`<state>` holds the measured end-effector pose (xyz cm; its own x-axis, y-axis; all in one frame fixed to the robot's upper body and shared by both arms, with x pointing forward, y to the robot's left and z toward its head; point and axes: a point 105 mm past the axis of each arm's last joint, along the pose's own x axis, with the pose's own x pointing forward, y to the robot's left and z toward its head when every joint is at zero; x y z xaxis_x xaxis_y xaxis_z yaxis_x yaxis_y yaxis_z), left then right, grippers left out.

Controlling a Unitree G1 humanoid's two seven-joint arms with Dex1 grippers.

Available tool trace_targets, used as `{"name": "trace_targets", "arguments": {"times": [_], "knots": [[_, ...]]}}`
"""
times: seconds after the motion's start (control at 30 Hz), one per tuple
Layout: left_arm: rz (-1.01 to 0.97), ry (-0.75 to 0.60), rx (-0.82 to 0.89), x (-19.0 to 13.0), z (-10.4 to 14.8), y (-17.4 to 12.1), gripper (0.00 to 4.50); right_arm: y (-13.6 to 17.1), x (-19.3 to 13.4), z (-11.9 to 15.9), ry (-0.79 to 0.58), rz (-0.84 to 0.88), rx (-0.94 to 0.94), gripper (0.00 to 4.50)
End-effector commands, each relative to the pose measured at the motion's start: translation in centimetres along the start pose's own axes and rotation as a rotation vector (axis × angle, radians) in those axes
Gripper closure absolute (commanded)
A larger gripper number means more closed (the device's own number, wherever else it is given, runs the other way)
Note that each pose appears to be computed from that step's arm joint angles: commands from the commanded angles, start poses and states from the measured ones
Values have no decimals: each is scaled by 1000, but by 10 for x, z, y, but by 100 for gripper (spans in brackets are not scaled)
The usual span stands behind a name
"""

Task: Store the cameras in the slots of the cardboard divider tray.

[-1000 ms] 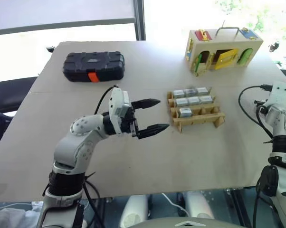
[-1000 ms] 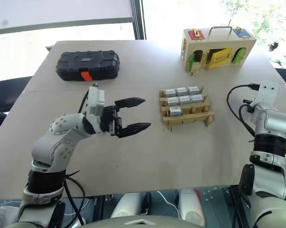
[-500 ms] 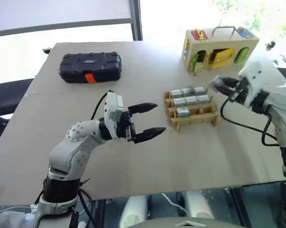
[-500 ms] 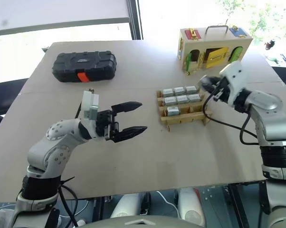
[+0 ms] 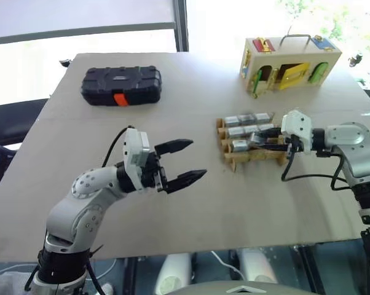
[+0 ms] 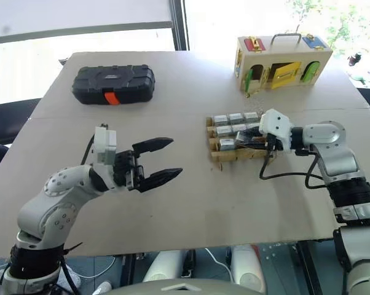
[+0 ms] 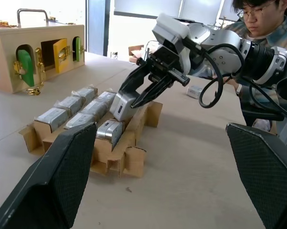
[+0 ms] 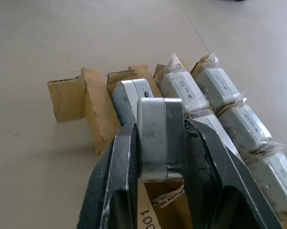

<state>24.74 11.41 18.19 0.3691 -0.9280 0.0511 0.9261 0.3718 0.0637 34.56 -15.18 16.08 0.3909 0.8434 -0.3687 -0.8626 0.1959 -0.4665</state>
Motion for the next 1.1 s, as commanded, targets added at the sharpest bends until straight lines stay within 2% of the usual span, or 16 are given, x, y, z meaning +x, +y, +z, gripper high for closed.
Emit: {"name": "trace_targets", "arguments": {"times": [0.03, 0.33, 0.47, 0.53, 0.6, 0.67, 0.73, 1.0, 1.03, 1.1], "knots": [[-6, -24, 49, -1, 12, -6, 0, -2, -3, -8, 55, 32, -50, 377], [7, -28, 56, -1, 12, -6, 0, -1, -1, -14, 74, 136, -105, 377], [5, -26, 58, -1, 12, -8, 0, 6, 2, -18, 83, 242, -90, 377], [6, -27, 58, -1, 12, -8, 0, 4, 3, -20, 93, 255, -93, 276], [5, -29, 58, -1, 12, -8, 0, -2, 2, -17, 74, 226, -97, 210], [5, -31, 56, -1, 11, -8, 0, -10, 0, -12, 47, 170, -104, 103], [4, -34, 53, 0, 10, -8, 0, -16, -7, -7, 28, 111, -105, 13], [-40, -46, 41, 8, 8, -6, 0, -18, -46, 9, 16, -86, -66, 13], [-48, -47, 42, 10, 8, -6, 0, -21, -57, 8, 36, -146, -44, 13], [-67, -52, 43, 12, 8, -6, 0, -25, -105, -12, 230, -367, 59, 13]]}}
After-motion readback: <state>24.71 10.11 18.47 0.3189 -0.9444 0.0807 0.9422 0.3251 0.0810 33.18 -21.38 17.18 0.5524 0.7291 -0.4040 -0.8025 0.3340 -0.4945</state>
